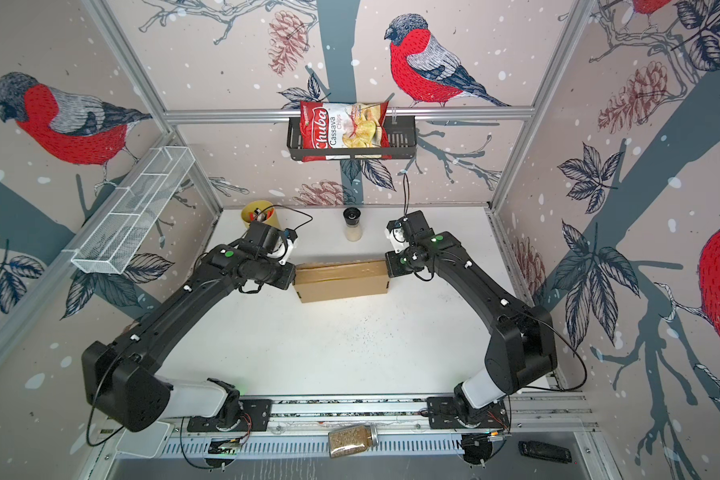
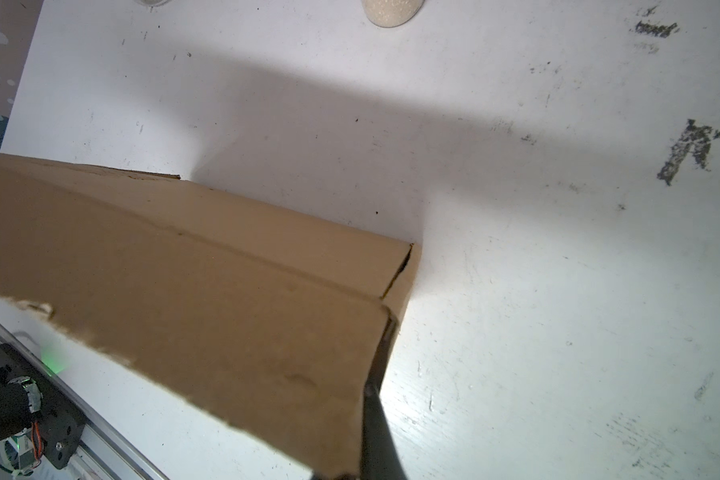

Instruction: Fold the paper box

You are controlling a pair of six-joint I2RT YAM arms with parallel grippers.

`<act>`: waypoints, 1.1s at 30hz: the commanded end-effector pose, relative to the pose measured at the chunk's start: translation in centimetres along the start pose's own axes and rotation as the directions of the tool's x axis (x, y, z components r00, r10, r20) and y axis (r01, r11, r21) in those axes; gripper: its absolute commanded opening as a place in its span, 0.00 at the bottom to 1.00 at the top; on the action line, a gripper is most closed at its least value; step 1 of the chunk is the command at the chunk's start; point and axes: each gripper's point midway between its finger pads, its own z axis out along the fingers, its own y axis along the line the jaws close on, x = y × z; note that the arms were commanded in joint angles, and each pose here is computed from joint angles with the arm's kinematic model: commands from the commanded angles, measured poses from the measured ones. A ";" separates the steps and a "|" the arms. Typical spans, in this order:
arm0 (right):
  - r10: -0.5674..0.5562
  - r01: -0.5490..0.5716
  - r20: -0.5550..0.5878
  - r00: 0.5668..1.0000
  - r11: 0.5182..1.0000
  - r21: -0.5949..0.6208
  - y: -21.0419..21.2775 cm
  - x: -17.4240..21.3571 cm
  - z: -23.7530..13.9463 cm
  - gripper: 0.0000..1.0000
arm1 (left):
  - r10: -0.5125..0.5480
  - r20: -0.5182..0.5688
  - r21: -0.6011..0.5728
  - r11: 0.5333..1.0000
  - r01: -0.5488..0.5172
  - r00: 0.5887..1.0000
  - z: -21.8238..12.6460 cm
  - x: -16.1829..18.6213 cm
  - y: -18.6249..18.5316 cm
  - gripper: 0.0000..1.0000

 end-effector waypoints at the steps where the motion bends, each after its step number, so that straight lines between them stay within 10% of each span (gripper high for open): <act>1: 0.034 -0.035 -0.113 0.993 0.999 -0.010 0.1 2.7 0.3 0.01 | 0.003 0.002 -0.012 1.000 -0.003 1.000 0.0 0.0 0.3 0.19; 10: 0.035 -0.036 -0.114 0.993 0.999 -0.009 0.1 2.7 0.4 0.01 | -0.006 0.033 0.046 0.999 0.004 0.999 -0.7 -1.1 -0.7 0.09; 33: 0.033 -0.034 -0.115 0.993 0.999 -0.012 0.2 2.8 0.5 0.01 | -0.037 -0.011 0.023 0.999 0.037 0.999 0.3 0.0 -0.2 0.23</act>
